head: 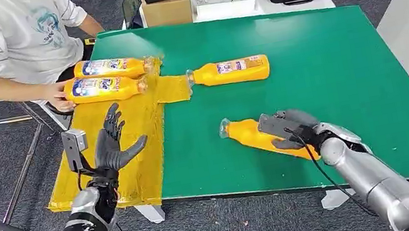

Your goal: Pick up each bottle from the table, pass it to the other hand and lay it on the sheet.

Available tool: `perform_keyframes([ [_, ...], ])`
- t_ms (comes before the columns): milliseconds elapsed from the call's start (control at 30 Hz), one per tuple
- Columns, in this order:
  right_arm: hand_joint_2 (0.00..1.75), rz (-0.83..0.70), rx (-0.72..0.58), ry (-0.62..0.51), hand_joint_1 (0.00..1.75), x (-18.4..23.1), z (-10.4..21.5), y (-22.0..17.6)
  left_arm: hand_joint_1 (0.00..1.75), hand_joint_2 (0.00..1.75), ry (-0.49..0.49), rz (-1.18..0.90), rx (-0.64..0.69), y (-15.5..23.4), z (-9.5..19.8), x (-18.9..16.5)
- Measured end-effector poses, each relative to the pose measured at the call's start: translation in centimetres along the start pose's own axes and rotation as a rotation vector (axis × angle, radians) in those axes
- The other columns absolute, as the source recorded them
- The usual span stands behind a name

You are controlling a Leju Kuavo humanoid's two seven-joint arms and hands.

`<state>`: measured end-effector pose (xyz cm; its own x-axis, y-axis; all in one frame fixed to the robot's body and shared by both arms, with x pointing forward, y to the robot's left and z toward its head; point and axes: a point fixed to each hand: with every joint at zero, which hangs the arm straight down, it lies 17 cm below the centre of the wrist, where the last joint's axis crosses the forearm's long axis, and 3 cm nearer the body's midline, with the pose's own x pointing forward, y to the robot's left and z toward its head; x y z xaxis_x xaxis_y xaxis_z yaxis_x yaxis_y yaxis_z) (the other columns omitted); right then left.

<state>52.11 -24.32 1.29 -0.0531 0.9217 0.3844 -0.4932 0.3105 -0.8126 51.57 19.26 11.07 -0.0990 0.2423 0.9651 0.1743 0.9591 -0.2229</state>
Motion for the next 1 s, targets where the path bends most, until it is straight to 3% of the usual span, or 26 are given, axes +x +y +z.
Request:
perform_keyframes([
  [167, 1.75, -0.089, -0.126, -0.041, 1.75, 2.8, -0.1, -0.7, 0.0, 1.75, 0.0, 0.002, 0.022, 0.4, 0.5, 0.0],
  [400, 1.75, -0.392, -0.304, -0.269, 1.75, 10.6, 2.1, -3.0, 0.0, 1.75, -0.013, -0.032, 0.063, 0.9, 0.6, 0.3],
  [633, 1.75, -0.502, -0.371, -0.413, 1.73, 16.7, 4.1, -3.8, 0.0, 1.75, -0.01, -0.021, 0.024, -1.7, 0.2, 0.3],
  [667, 1.75, -0.503, -0.371, -0.412, 0.02, 17.0, 4.1, -3.7, 0.0, 1.75, -0.011, -0.021, 0.017, -2.0, 0.1, 0.3],
  [800, 1.75, -0.448, -0.406, -0.347, 0.0, 16.5, 3.8, -3.8, 0.0, 1.75, -0.005, -0.026, 0.008, -2.5, 0.1, 0.2],
  [833, 0.0, -0.432, -0.419, -0.328, 0.0, 16.1, 3.7, -3.9, 0.0, 1.75, -0.003, -0.025, 0.009, -2.5, 0.1, 0.2],
  [1000, 0.0, -0.349, -0.461, -0.231, 0.0, 14.0, 3.7, -3.7, 0.0, 1.75, 0.011, -0.022, 0.018, -2.2, 0.5, -0.3],
])
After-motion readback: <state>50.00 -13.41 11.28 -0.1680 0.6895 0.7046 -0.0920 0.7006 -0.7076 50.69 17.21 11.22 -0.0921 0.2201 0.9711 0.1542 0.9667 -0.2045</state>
